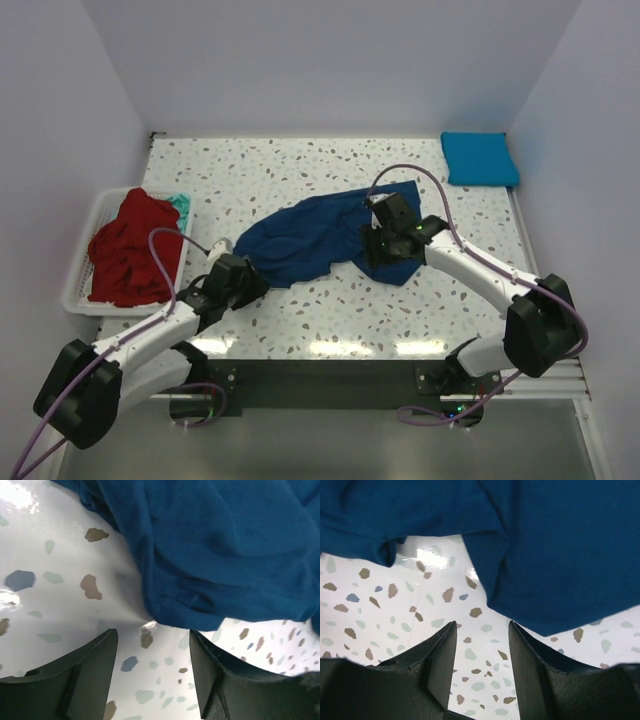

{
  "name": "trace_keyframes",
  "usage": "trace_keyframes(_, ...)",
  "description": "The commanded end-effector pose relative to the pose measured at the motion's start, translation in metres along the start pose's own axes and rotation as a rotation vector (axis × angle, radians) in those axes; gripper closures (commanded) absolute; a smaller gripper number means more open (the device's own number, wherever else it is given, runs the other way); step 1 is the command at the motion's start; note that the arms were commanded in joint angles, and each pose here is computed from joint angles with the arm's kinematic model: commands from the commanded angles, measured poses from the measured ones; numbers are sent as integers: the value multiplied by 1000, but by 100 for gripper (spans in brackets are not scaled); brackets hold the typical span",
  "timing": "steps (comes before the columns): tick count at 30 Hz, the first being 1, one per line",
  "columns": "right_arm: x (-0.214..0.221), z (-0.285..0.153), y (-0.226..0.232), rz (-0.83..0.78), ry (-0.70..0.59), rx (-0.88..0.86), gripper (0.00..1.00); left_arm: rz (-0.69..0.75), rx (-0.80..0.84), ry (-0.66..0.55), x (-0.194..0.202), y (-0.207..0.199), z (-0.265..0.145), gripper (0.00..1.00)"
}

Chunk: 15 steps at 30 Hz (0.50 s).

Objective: Fold and stack the t-shirts
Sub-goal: Flatten the tshirt out

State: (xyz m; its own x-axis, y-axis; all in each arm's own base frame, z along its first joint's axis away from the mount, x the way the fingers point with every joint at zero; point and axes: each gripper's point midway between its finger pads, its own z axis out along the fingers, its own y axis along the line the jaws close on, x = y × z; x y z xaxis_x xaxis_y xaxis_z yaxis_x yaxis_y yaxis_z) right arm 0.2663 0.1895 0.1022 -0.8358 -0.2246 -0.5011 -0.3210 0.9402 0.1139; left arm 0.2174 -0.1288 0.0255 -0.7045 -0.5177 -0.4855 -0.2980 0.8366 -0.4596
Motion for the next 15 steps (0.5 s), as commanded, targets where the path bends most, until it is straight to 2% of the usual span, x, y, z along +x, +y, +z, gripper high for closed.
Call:
trace_keyframes(1, -15, -9, -20, 109, -99, 40, 50, -102, 52, -68, -5, -17, 9, 37)
trace_keyframes(10, 1, -7, -60, 260, -142, 95, 50, -143, 5, -118, -6, -16, 23, 51)
trace_keyframes(15, 19, 11, -81, 379, -109, 89, 51, -124, 1, -168, -20, -20, 22, 67)
